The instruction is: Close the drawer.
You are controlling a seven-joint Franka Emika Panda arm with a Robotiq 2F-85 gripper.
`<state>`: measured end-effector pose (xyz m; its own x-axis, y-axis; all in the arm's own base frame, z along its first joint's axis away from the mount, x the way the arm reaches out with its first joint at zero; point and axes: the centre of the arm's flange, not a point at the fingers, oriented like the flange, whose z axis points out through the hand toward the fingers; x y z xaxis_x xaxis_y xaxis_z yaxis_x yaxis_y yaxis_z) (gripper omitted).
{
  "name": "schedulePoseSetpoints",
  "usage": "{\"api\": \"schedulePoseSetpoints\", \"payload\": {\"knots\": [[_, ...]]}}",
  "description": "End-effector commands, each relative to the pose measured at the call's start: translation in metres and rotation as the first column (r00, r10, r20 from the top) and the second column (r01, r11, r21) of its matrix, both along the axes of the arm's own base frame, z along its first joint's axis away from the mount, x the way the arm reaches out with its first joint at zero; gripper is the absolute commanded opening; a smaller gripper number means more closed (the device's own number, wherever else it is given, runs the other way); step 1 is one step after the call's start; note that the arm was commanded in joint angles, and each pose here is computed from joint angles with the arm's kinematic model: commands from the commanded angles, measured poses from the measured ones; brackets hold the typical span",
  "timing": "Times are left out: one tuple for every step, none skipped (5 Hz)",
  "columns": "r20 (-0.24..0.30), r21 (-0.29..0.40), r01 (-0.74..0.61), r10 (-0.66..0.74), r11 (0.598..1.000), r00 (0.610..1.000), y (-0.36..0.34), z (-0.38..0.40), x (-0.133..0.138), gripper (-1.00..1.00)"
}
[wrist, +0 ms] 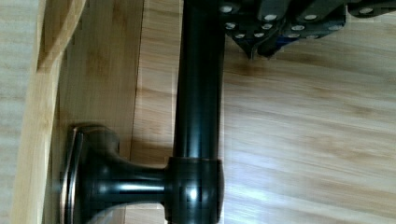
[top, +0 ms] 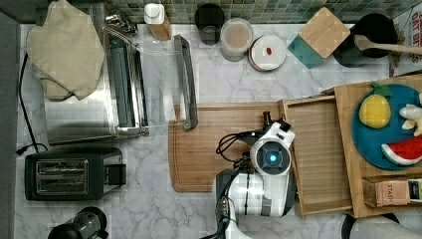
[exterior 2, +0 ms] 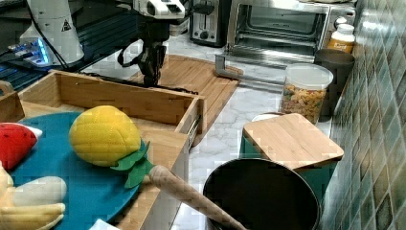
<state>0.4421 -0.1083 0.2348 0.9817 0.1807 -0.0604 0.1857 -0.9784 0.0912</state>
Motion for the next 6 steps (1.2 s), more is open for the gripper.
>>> {"api": "schedulePoseSetpoints", "payload": {"knots": [[0.190, -0.097, 0.285, -0.263, 0.954, 0.946, -0.221, 0.100, 0.034, -1.00], [0.188, -0.134, 0.290, -0.264, 0.947, 0.946, -0.246, 0.107, 0.029, -1.00], [0.163, -0.200, 0.316, -0.287, 0.927, 0.944, -0.258, 0.118, 0.025, -1.00], [0.225, -0.232, 0.323, -0.272, 0.918, 0.936, -0.271, 0.120, 0.020, -1.00], [0.233, -0.216, 0.303, -0.253, 0.928, 0.939, -0.280, 0.112, 0.028, -1.00], [0.233, -0.216, 0.303, -0.253, 0.928, 0.939, -0.280, 0.112, 0.029, -1.00]]}}
